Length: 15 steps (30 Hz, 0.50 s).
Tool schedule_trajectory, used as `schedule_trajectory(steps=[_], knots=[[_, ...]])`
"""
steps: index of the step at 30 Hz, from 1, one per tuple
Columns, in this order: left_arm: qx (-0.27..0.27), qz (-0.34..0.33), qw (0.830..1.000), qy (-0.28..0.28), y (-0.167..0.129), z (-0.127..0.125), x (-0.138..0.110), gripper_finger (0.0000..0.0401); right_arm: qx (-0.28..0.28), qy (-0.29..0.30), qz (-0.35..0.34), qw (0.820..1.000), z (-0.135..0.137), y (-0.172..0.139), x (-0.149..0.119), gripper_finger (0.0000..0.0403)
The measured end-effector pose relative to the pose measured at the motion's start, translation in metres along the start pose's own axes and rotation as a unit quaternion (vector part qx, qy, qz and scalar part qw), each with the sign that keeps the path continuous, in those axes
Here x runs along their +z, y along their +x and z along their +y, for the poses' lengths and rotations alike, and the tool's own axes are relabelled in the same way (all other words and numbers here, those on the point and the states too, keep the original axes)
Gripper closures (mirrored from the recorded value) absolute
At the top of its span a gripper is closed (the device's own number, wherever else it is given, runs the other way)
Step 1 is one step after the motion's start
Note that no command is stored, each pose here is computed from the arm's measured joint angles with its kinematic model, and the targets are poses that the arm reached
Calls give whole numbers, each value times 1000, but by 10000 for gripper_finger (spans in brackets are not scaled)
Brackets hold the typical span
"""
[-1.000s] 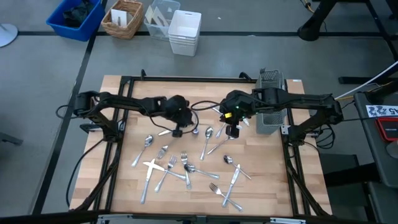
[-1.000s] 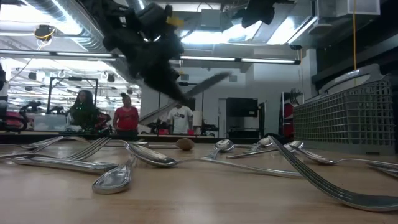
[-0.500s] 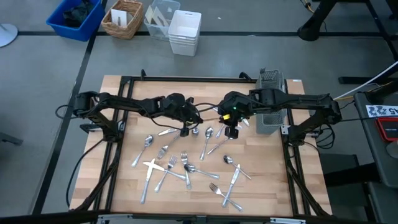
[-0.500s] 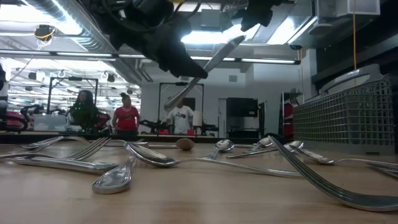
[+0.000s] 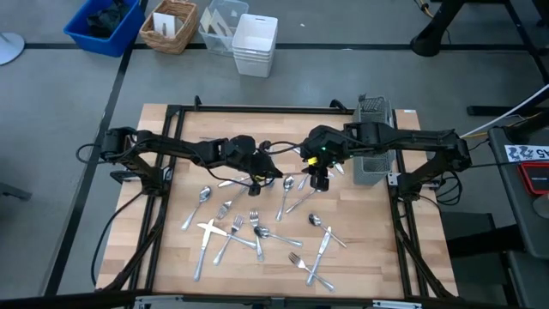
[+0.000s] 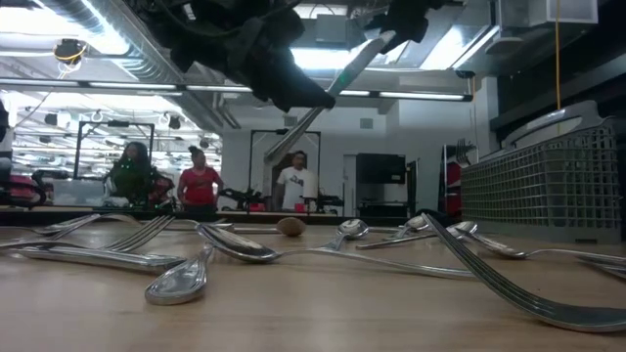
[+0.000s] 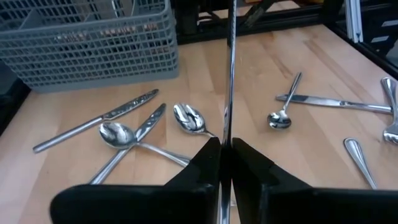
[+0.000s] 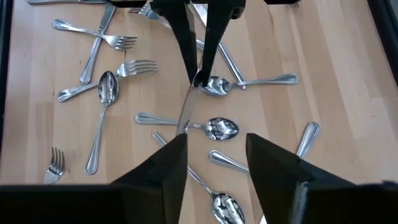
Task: Sort silverware
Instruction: Put the knife into the middle section of the utensil holder
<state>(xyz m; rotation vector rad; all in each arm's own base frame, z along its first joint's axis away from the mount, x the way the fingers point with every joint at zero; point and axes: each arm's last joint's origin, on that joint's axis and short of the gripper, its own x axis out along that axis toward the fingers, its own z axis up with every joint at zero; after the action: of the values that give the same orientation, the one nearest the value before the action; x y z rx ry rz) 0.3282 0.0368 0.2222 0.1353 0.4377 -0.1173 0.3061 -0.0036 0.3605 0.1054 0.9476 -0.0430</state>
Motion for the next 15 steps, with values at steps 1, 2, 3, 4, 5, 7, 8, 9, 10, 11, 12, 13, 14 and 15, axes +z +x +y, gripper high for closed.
schedule_trajectory(steps=[1, 2, 3, 4, 5, 7, 8, 9, 10, 11, 12, 13, 14, 15], knots=[[1, -3, 1000, 0, 0, 0, 0, 382, 1, 0, 0, 1000, 0, 0, 0, 235], [1, -5, 1000, 1, 0, 1, 1, 381, 1, 0, 0, 1000, 0, 0, 0, 235], [1, -6, 1000, 1, 0, 1, 1, 382, 1, 0, 1, 1000, 0, 0, 0, 235], [1, -7, 1000, 2, 0, 1, 1, 383, 1, 0, 1, 1000, 0, 0, 0, 235], [1, -6, 1000, 2, 0, 1, 1, 385, 1, 0, 1, 1000, 0, 0, 0, 235], [-1, 0, 1000, 0, 0, 0, 0, 387, 1, 0, 1, 1000, 0, 0, 0, 235], [-4, 5, 1000, -1, 0, -2, -1, 387, 2, 0, 1, 1000, 0, 0, 0, 235], [-6, 13, 1000, -3, 0, -2, -2, 387, 3, 1, 1, 1000, 0, 0, 0, 235], [-9, 21, 1000, -5, 0, -4, -4, 387, 4, 1, 1, 1000, 0, 0, 0, 235], [-11, 29, 1000, -5, 0, -5, -5, 386, 5, 1, 1, 1000, 0, 0, 0, 235], [-14, 35, 999, -5, 1, -6, -6, 384, 7, 1, 1, 1000, 0, 0, 0, 235], [-15, 39, 999, -5, 1, -7, -7, 383, 12, 1, 2, 1000, 1, 0, 0, 235], [-16, 40, 999, -5, 1, -7, -7, 382, 18, 1, 3, 1000, 1, 0, 0, 235], [-17, 42, 999, -5, 1, -8, -7, 382, 26, 3, 4, 1000, 2, 0, 0, 235]])
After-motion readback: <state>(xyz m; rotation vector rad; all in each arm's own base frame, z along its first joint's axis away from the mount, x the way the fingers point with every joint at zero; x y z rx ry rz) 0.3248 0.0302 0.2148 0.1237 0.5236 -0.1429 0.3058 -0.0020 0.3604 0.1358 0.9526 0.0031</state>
